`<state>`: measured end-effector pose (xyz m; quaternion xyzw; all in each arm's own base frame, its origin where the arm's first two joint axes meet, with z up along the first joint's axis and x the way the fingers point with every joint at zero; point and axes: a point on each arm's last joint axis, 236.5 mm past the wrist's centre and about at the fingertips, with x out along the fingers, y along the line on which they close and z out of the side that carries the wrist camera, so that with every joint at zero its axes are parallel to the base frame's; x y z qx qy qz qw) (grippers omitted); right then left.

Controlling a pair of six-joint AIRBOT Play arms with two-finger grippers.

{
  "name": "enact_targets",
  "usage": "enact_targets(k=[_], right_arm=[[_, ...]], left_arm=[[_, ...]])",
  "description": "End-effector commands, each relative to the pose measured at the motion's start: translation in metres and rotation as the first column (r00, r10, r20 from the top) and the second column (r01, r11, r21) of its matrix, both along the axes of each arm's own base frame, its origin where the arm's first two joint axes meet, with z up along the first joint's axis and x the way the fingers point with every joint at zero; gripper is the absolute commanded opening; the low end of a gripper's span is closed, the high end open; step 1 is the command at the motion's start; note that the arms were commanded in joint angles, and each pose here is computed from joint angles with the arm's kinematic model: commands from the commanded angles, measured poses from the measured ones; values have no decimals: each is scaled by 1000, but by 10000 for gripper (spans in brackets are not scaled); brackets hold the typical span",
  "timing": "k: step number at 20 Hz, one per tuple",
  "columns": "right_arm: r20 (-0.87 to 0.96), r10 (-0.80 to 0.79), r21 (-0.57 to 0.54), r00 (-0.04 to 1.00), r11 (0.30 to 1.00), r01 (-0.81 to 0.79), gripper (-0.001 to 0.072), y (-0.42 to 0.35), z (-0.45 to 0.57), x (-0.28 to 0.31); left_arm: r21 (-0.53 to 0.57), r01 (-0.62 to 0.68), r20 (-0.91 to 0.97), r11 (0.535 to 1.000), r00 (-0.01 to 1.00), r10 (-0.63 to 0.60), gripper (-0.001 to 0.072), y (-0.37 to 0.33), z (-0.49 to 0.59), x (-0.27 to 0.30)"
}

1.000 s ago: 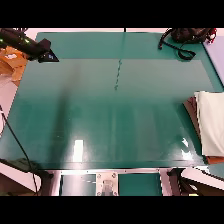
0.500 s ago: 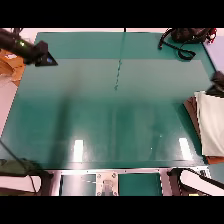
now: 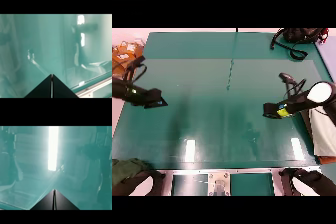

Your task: Fold the shirts.

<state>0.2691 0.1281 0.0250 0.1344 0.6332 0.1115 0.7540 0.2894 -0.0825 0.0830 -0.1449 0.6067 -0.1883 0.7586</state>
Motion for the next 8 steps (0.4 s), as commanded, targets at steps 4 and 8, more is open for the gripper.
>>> enact_targets(k=[4, 8], right_arm=[[21, 74, 21, 997, 997, -75, 15, 27, -7, -12], [22, 74, 21, 997, 997, -75, 15, 27, -7, -12]], left_arm=[[27, -8, -7, 1000, 1000, 8, 27, 4, -12, -14], [20, -16, -13, 1000, 1000, 17, 27, 3, -12, -14]])
